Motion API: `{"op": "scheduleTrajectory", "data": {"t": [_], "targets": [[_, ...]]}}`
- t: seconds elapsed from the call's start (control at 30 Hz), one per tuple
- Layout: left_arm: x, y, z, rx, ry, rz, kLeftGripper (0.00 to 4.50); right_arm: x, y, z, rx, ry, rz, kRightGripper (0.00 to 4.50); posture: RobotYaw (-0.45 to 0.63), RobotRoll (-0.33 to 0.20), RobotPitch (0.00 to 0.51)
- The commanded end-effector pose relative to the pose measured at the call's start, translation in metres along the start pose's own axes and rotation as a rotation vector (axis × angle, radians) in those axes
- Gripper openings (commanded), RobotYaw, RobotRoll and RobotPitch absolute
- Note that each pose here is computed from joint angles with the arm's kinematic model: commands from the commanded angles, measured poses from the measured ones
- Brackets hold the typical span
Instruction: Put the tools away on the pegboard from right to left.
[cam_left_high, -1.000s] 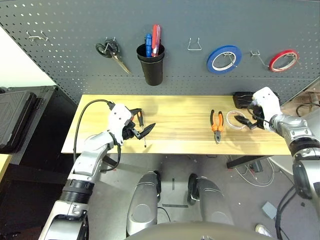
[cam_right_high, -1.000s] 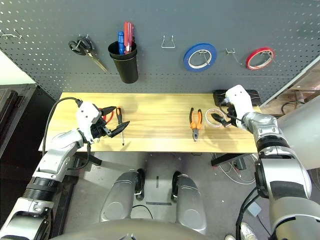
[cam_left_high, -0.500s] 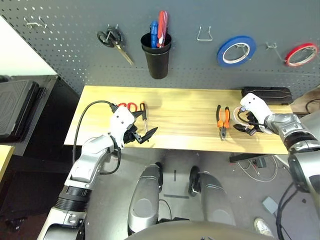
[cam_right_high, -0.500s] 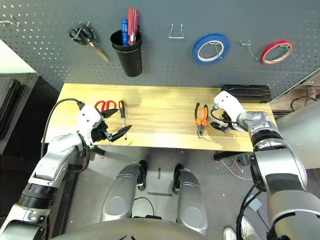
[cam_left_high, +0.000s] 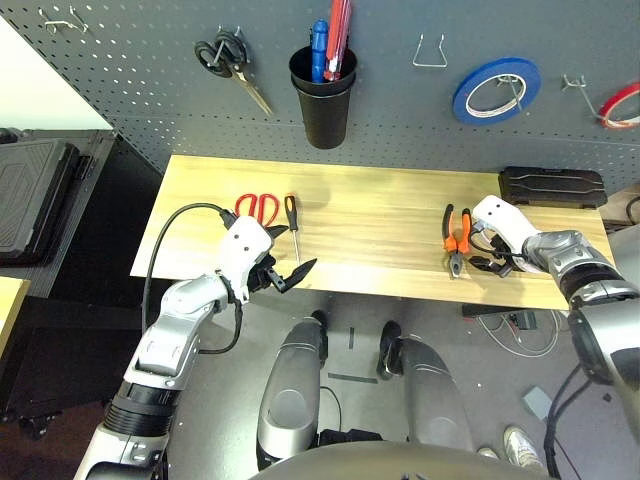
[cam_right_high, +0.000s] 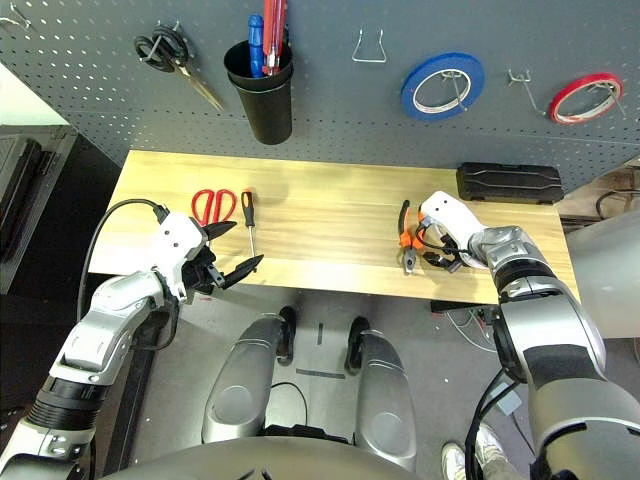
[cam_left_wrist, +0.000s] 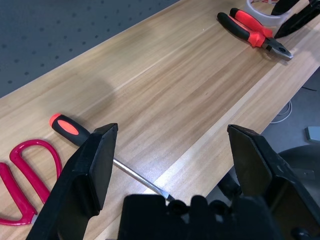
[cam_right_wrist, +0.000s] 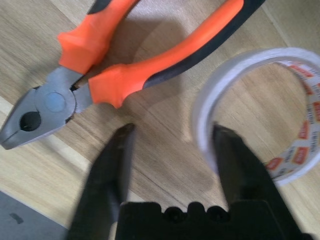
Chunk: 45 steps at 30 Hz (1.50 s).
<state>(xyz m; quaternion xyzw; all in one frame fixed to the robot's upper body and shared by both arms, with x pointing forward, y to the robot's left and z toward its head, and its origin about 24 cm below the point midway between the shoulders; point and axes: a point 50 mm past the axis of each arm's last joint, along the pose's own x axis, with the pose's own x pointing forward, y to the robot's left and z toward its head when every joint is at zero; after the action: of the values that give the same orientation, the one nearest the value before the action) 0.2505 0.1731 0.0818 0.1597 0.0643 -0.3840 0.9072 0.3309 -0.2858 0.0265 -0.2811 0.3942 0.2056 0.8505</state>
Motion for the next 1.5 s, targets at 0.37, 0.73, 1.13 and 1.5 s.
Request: {"op": "scheduleTrajectory", "data": {"t": [0.37, 0.73, 1.13, 1.5], "targets": [[0.002, 0.001, 0.0, 0.004, -0.007, 0.0, 4.5, -0.003, -0.002, -0.036, 0.017, 0.068, -0.127, 0.03, 0.36, 0.0, 0.298], [0.0, 0.002, 0.006, 0.051, -0.057, -0.018, 4.5, -0.006, -0.001, -0.045, 0.043, -0.11, -0.266, 0.03, 0.35, 0.0, 0.236], [-0.01, -0.007, 0.024, 0.082, -0.215, -0.135, 4.5, -0.018, 0.006, -0.061, 0.07, -0.33, -0.48, 0.03, 0.34, 0.0, 0.191], [-0.005, -0.008, 0.066, 0.064, -0.409, -0.204, 4.5, -0.033, 0.014, -0.063, -0.02, -0.53, -0.624, 0.03, 0.33, 0.0, 0.175]]}}
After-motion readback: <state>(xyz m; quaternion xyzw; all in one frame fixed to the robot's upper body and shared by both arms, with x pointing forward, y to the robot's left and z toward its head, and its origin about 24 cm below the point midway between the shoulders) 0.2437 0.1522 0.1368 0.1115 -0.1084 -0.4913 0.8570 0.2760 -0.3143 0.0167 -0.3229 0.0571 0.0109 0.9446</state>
